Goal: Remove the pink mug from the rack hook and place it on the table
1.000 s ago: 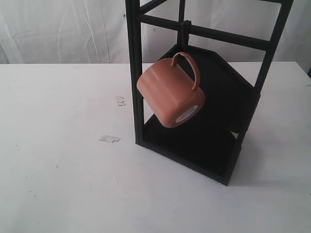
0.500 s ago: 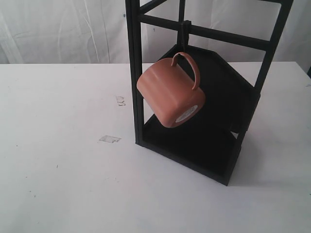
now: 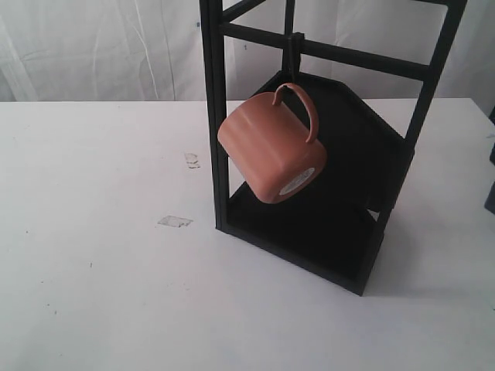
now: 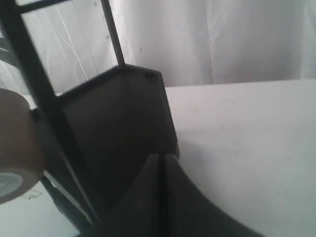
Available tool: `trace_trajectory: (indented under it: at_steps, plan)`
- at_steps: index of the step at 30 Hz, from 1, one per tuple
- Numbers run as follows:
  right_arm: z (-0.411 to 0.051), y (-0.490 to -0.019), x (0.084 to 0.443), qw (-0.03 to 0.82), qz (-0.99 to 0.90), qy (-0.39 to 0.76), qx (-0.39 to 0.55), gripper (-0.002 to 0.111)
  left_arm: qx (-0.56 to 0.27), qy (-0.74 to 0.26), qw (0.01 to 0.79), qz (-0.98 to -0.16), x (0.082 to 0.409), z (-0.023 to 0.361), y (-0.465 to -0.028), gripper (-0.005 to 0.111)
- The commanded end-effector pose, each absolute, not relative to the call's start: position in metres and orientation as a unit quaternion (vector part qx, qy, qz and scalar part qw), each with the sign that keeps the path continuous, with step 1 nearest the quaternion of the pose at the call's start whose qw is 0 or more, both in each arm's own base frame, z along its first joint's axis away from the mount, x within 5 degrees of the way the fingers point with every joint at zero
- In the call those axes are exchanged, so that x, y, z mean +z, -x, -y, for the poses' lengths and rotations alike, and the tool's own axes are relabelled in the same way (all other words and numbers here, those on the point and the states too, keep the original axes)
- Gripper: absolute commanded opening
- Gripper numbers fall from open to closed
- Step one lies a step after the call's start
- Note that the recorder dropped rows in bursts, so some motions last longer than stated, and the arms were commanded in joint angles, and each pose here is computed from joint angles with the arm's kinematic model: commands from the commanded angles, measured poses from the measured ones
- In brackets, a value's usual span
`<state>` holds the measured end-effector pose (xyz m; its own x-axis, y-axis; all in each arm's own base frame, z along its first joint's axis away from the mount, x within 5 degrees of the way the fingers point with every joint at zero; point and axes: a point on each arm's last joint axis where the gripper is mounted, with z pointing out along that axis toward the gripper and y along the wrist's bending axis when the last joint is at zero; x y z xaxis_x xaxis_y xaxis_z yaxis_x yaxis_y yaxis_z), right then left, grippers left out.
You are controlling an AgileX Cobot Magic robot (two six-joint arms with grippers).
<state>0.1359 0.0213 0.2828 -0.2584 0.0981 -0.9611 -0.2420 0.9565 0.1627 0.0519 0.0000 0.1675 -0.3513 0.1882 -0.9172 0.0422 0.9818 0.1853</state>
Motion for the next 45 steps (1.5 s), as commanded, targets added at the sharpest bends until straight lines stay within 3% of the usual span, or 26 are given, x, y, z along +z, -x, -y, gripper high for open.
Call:
trace_trajectory:
  at_steps: [1,5,8,12,15,17,19,21,23,28,30,34,45]
  plan:
    - [-0.014,-0.148,0.279,0.596,-0.795,0.026,0.11,0.0,0.059,-0.07,0.566,-0.819,0.167,0.001,-0.052,0.0]
    - [-0.001,-0.15,0.289,0.626,-0.779,0.043,0.002,0.0,0.059,-0.07,0.566,-0.819,0.167,0.001,-0.052,0.0]
    - [0.023,-0.15,0.294,0.627,-0.765,0.01,-0.145,0.0,0.059,-0.07,0.566,-0.819,0.167,0.001,-0.052,0.0]
    - [0.056,-0.146,0.286,0.568,-0.757,-0.066,-0.317,0.0,0.059,-0.07,0.566,-0.819,0.167,0.001,-0.052,0.0]
    - [0.064,-0.148,0.274,0.485,-0.785,-0.04,-0.384,0.0,0.059,-0.07,0.566,-0.819,0.167,0.001,-0.052,0.0]
    - [0.056,-0.155,0.243,0.373,-0.869,0.028,-0.323,0.0,0.059,-0.07,0.566,-0.819,0.167,0.001,-0.052,0.0]
    - [0.042,-0.168,0.229,0.327,-0.92,0.026,-0.214,0.0,0.059,-0.07,0.566,-0.819,0.167,0.001,-0.052,0.0]
    - [0.03,-0.187,0.236,0.271,-0.956,-0.039,-0.102,0.0,0.059,-0.07,0.566,-0.819,0.167,0.001,-0.052,0.0]
    - [0.014,-0.195,0.245,0.221,-0.975,0.014,-0.019,0.0,0.059,-0.07,0.566,-0.819,0.167,0.001,-0.052,0.0]
    - [-0.006,-0.175,0.281,0.297,-0.952,0.007,0.072,0.0,0.059,-0.07,0.566,-0.819,0.167,0.001,-0.052,0.0]
    - [-0.028,-0.16,0.294,0.321,-0.934,0.073,0.135,0.0,0.059,-0.07,0.566,-0.819,0.167,0.001,-0.052,0.0]
    - [-0.053,-0.13,0.304,0.302,-0.915,0.189,0.192,0.0,0.059,-0.07,0.566,-0.819,0.167,0.001,-0.052,0.0]
    - [-0.083,-0.103,0.322,0.323,-0.857,0.256,0.309,0.0,0.059,-0.07,0.566,-0.819,0.167,0.001,-0.052,0.0]
